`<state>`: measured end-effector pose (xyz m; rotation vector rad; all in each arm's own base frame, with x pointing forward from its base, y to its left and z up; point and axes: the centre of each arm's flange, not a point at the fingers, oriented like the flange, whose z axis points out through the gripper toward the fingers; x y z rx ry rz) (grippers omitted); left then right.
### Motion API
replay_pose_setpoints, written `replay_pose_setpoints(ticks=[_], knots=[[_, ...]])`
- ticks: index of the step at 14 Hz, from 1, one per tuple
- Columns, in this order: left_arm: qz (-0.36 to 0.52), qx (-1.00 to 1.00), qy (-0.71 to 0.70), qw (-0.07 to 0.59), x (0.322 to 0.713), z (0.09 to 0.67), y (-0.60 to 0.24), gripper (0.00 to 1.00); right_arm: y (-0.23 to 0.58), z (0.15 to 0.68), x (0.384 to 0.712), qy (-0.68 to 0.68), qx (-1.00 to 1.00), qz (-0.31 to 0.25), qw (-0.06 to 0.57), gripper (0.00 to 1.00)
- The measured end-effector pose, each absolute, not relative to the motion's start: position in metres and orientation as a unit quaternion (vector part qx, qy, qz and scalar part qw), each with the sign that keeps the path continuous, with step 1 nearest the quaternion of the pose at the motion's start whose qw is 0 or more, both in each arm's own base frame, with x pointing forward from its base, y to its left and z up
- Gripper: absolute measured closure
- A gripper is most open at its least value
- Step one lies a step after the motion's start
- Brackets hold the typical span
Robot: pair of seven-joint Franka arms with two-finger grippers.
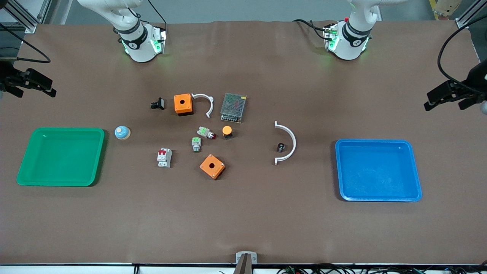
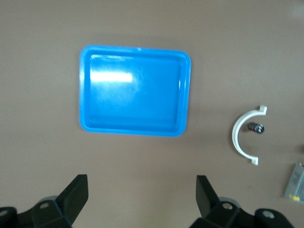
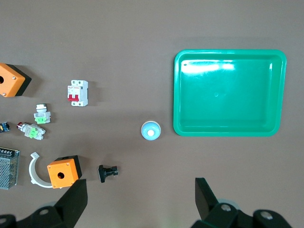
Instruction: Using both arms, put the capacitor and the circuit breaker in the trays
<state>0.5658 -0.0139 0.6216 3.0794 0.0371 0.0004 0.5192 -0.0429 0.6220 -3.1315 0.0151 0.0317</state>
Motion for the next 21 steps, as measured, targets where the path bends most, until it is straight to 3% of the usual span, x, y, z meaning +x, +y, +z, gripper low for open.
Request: replay_pose_setpoints(ticks=[7, 14, 17, 21], knots=[[-0.073, 0.995, 0.045, 0.044, 0.603, 0.502, -0.160, 0.00, -0.042, 0.621, 0.525, 0.004, -1.000, 0.010, 0.004, 0.00], [-0.067, 0.990, 0.121, 0.035, 0.619, 0.370, -0.278, 0.00, -0.041, 0.499, 0.599, 0.003, -0.998, 0.065, -0.005, 0.00], [-0.058, 0.987, 0.149, 0.027, 0.616, 0.326, -0.310, 0.00, 0.003, 0.478, 0.612, 0.025, -0.999, 0.044, -0.008, 0.00], [-0.033, 0.986, 0.163, 0.001, 0.601, 0.278, -0.354, 0.00, 0.088, 0.411, 0.608, 0.055, -0.998, 0.016, 0.015, 0.00]])
